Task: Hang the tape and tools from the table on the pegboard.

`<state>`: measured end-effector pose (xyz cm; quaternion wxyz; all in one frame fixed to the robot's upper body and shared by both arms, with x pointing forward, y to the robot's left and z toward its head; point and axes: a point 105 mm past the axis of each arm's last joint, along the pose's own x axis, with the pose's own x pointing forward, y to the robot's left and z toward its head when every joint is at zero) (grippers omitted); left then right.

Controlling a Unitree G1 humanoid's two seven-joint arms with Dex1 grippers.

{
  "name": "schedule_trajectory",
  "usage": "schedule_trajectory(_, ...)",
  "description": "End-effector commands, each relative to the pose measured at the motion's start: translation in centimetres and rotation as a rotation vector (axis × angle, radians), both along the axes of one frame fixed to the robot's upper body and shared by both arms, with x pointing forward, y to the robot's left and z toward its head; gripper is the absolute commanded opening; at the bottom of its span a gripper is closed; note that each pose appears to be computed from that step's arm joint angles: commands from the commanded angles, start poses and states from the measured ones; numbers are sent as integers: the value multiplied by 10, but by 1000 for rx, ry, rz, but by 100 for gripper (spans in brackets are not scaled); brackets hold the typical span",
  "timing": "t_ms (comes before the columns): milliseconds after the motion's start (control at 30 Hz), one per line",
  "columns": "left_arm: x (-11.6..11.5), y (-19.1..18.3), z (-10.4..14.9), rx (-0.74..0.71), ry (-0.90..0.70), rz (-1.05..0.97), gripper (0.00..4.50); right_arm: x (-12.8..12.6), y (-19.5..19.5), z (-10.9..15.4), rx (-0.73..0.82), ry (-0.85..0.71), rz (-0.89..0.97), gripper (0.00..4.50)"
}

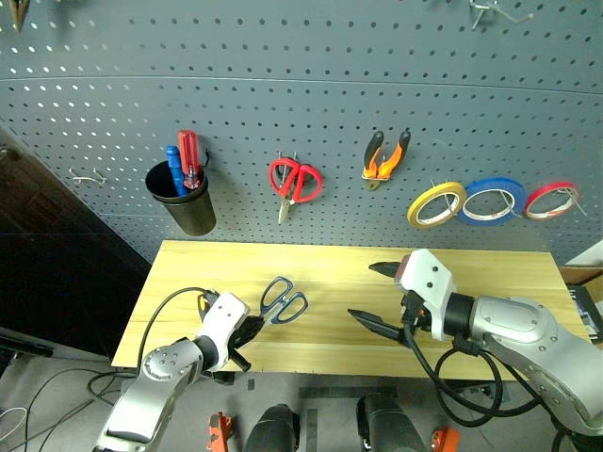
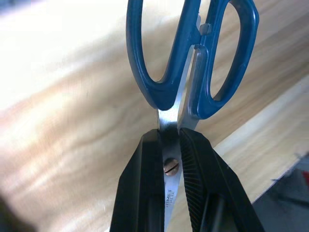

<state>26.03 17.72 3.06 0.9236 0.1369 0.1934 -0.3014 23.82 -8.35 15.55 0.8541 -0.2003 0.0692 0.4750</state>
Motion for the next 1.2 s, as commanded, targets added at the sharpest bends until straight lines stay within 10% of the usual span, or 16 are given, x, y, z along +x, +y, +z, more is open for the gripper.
schedule_trajectory(33,5,-6,49,-27,-257,-73,25,1,-6,13,13,-71,7,450)
schedule_trajectory(533,33,-15,144,-54,-711,-82,25,-1,-17,30,5,-109,69,450)
schedule_trajectory(1200,82,-47,136,-238,-565,-1,25,20,-7,68,119,-241,36,450)
